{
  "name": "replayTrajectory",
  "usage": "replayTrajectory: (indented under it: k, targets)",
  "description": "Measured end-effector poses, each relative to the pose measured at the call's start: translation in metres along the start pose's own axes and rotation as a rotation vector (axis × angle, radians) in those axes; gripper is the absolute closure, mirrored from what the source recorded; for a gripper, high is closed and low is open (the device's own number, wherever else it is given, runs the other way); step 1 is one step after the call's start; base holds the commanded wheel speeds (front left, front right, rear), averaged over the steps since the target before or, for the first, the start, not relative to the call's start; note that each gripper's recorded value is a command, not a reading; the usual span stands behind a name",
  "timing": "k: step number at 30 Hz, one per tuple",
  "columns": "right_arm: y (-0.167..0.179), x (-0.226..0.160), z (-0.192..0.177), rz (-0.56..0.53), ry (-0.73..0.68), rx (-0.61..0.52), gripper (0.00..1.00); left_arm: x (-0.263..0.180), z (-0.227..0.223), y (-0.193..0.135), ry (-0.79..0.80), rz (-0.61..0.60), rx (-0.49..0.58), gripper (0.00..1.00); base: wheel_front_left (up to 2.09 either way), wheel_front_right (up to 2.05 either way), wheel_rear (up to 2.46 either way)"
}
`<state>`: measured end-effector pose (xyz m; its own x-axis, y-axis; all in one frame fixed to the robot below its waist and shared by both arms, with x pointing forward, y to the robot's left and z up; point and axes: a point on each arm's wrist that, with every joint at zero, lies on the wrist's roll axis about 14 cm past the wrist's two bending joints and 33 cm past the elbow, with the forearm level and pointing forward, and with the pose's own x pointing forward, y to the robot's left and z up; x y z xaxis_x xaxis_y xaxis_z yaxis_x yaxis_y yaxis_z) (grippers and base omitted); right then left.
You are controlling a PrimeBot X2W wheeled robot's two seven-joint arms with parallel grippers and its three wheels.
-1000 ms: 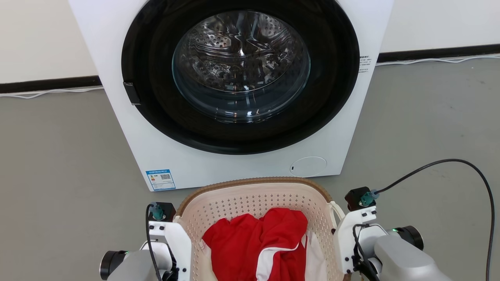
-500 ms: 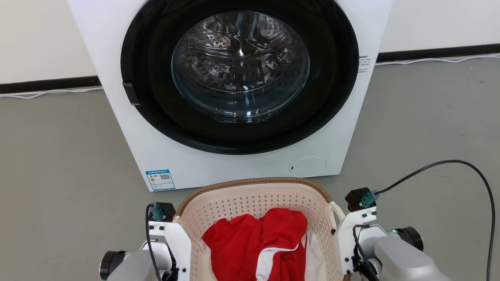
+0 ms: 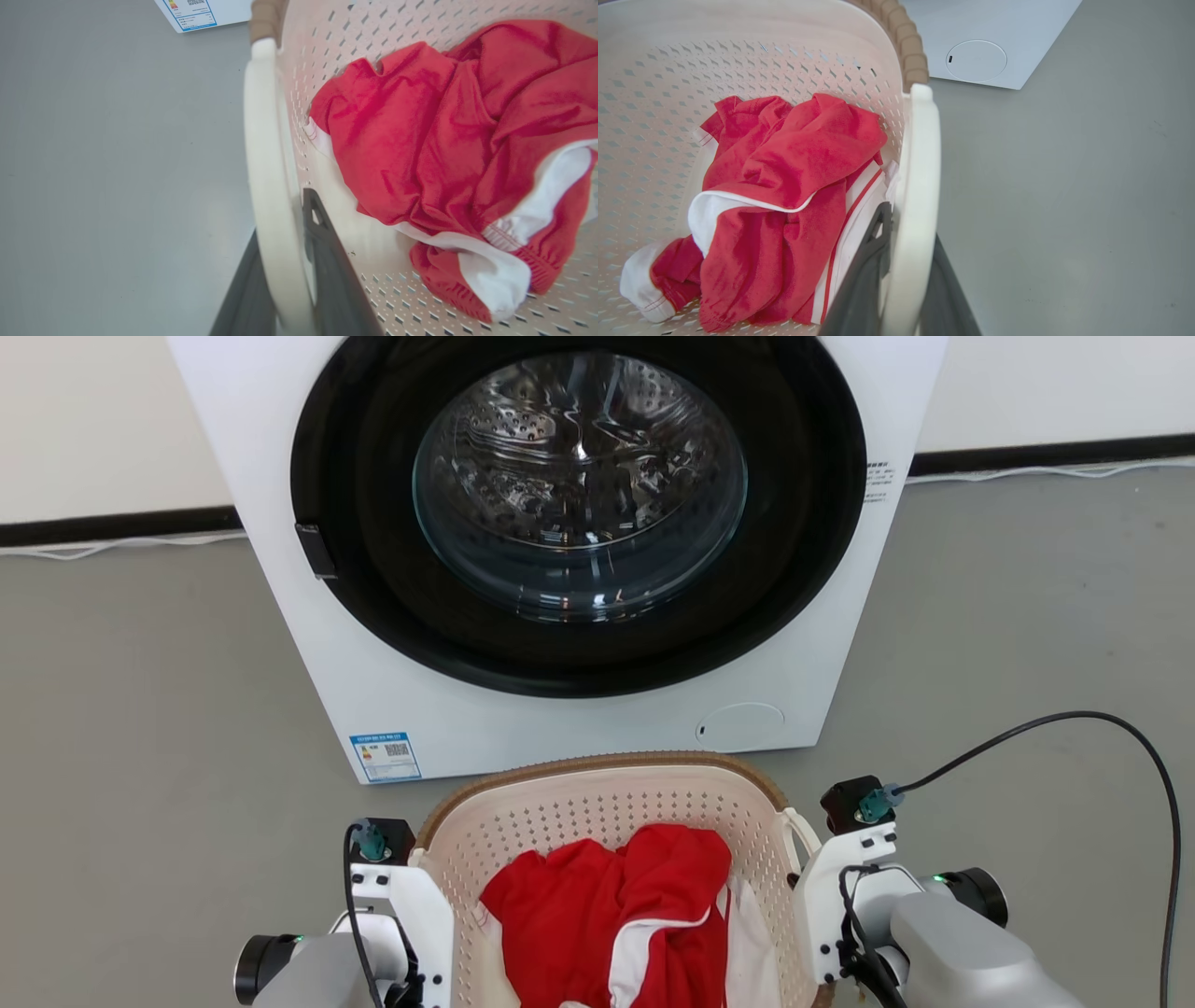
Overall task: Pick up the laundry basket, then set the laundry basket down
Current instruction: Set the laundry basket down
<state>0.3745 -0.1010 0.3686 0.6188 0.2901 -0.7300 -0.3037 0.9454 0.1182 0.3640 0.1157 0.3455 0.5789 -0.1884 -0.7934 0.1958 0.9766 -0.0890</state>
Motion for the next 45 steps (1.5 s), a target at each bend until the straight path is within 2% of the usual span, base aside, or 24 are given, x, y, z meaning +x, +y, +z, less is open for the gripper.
replayTrajectory:
  k: [8,13,27,45]
  targets:
    - [0.000,0.016,-0.001,0.016,-0.005,0.011,1.00,0.015,0.002,0.007,0.009,0.012,-0.002,1.00,0.00,0.00,0.00]
    - [-0.004,0.030,0.011,0.022,-0.030,0.007,1.00,0.027,0.014,0.012,-0.006,0.017,-0.001,1.00,0.00,0.00,0.00]
    - [-0.023,0.104,0.020,0.038,-0.043,-0.014,1.00,0.098,0.035,0.034,-0.011,0.035,-0.019,1.00,0.00,0.00,0.00]
    - [-0.056,0.195,-0.011,0.025,0.001,-0.009,1.00,0.197,0.021,0.042,-0.024,0.010,-0.035,1.00,0.00,0.00,0.00]
